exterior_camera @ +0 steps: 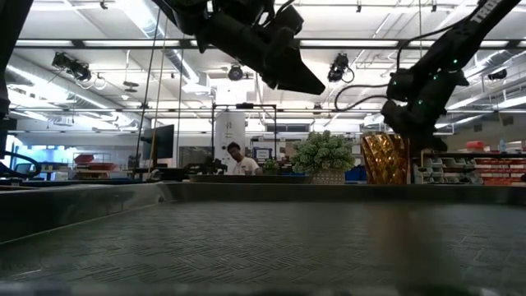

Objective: Pick and place plate/cup/fork/spoon on tray
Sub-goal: Put the brown cup to the top right side of the black serving tray

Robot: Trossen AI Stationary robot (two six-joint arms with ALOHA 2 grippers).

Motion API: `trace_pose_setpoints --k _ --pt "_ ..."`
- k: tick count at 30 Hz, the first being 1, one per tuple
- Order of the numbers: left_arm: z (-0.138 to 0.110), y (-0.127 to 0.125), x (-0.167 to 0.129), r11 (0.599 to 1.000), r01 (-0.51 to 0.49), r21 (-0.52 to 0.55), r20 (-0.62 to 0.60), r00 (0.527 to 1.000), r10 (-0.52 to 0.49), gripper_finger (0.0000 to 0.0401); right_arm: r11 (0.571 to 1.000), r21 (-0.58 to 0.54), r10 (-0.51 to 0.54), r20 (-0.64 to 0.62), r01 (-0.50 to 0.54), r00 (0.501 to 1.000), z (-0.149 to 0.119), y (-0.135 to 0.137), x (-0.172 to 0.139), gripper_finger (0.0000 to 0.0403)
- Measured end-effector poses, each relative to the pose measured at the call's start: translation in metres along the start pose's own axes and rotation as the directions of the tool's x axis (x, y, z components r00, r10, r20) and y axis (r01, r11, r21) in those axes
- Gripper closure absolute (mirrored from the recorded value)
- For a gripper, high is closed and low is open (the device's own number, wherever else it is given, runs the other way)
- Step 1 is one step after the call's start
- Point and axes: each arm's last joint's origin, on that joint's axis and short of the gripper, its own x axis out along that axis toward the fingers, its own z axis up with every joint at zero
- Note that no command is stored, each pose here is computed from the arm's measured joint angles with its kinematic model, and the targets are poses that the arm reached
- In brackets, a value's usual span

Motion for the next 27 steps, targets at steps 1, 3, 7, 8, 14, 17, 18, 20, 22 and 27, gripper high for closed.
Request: trace_pose_setpoints --k 1,3,7,8,14,17,18,20,22,27 --pt "0.0 -0.001 0.0 1.0 0.001 0.009 -0.002 1.0 -0.001 0.0271 1.0 0.005 0.003 -0.016 -0.003 1.0 -0.001 0.0 0.002 0.04" --pt "0.0 -0.003 0.0 1.0 -0.005 0.018 -0.005 1.0 0.005 0.0271 1.0 0.014 0.008 -0.041 -0.007 0.999 -0.001 0.0 0.006 0.04" --pt "-0.001 -0.004 0.0 1.0 -0.018 0.021 -0.021 1.0 0.018 0.0271 0.999 0.018 0.045 -0.069 -0.044 0.997 -0.002 0.002 0.012 0.0401" --pt "-0.001 -0.004 0.0 1.0 -0.017 0.023 -0.027 0.999 0.017 0.0271 0.998 0.017 0.06 -0.077 -0.059 0.995 -0.002 0.003 0.013 0.0401" --pt "-0.006 -0.005 0.0 1.0 -0.004 0.022 -0.075 0.997 0.005 0.0271 0.996 -0.006 0.088 -0.1 -0.089 0.991 -0.004 0.016 0.018 0.0401" --pt "-0.005 -0.009 0.0 1.0 0.005 0.026 -0.078 0.997 -0.003 0.0271 0.992 -0.034 0.114 -0.114 -0.118 0.987 -0.006 0.024 0.021 0.0401" --pt "-0.005 -0.01 0.0 1.0 0.008 0.027 -0.077 0.997 -0.006 0.0271 0.992 -0.04 0.118 -0.118 -0.123 0.986 -0.007 0.027 0.022 0.0401" --pt "-0.004 -0.012 0.0 0.999 0.013 0.034 -0.075 0.997 -0.011 0.0271 0.99 -0.055 0.126 -0.123 -0.134 0.984 -0.008 0.033 0.023 0.0401" --pt "-0.004 -0.014 0.0 0.999 0.018 0.046 -0.073 0.997 -0.014 0.0271 0.987 -0.07 0.135 -0.123 -0.145 0.983 -0.008 0.038 0.025 0.0401" --pt "-0.002 -0.015 0.003 0.999 0.024 0.037 -0.044 0.999 -0.023 0.0271 0.98 -0.095 0.161 -0.12 -0.173 0.98 -0.01 0.052 0.029 0.0401"
